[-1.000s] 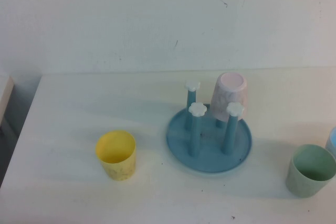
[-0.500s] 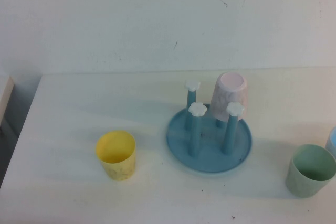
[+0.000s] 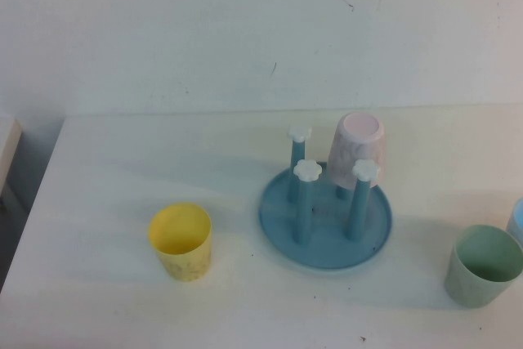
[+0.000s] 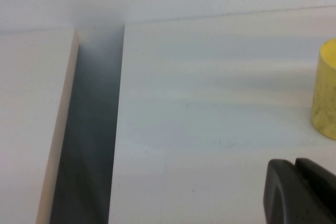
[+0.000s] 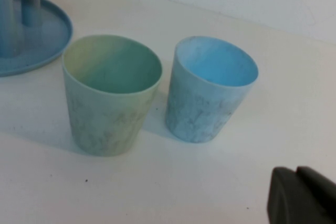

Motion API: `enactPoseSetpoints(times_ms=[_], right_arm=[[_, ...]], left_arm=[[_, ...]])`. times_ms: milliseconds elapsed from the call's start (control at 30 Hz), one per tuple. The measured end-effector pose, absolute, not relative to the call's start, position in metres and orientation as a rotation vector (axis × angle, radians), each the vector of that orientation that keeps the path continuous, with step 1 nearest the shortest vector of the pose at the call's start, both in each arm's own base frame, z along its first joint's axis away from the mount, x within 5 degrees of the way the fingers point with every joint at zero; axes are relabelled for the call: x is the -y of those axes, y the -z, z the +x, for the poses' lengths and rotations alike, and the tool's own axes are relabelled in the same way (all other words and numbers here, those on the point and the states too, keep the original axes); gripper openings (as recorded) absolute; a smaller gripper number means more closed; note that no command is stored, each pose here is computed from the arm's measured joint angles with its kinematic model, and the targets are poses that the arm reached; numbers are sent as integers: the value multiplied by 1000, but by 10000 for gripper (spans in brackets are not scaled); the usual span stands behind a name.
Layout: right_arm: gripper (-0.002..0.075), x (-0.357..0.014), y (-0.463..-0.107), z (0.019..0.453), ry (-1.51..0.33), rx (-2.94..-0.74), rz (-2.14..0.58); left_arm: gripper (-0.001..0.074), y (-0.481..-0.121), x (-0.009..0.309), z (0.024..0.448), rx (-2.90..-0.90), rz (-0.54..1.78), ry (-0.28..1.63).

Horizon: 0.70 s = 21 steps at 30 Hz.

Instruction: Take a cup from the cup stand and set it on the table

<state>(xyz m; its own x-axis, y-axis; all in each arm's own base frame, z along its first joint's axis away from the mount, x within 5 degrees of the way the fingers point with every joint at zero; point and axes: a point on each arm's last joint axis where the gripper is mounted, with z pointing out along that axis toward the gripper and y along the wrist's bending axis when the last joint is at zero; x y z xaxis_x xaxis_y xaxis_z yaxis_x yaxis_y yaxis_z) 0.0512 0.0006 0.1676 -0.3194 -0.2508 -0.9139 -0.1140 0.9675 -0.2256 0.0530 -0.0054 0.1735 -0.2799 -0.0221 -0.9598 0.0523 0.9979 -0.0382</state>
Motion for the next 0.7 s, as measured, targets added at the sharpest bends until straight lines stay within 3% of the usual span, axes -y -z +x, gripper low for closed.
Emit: enactPoseSetpoints(times_ms=[700], right_arm=[[-1, -1, -171, 52, 140, -1862, -261]], left_arm=[[-3, -174, 5, 53, -1853, 22, 72]])
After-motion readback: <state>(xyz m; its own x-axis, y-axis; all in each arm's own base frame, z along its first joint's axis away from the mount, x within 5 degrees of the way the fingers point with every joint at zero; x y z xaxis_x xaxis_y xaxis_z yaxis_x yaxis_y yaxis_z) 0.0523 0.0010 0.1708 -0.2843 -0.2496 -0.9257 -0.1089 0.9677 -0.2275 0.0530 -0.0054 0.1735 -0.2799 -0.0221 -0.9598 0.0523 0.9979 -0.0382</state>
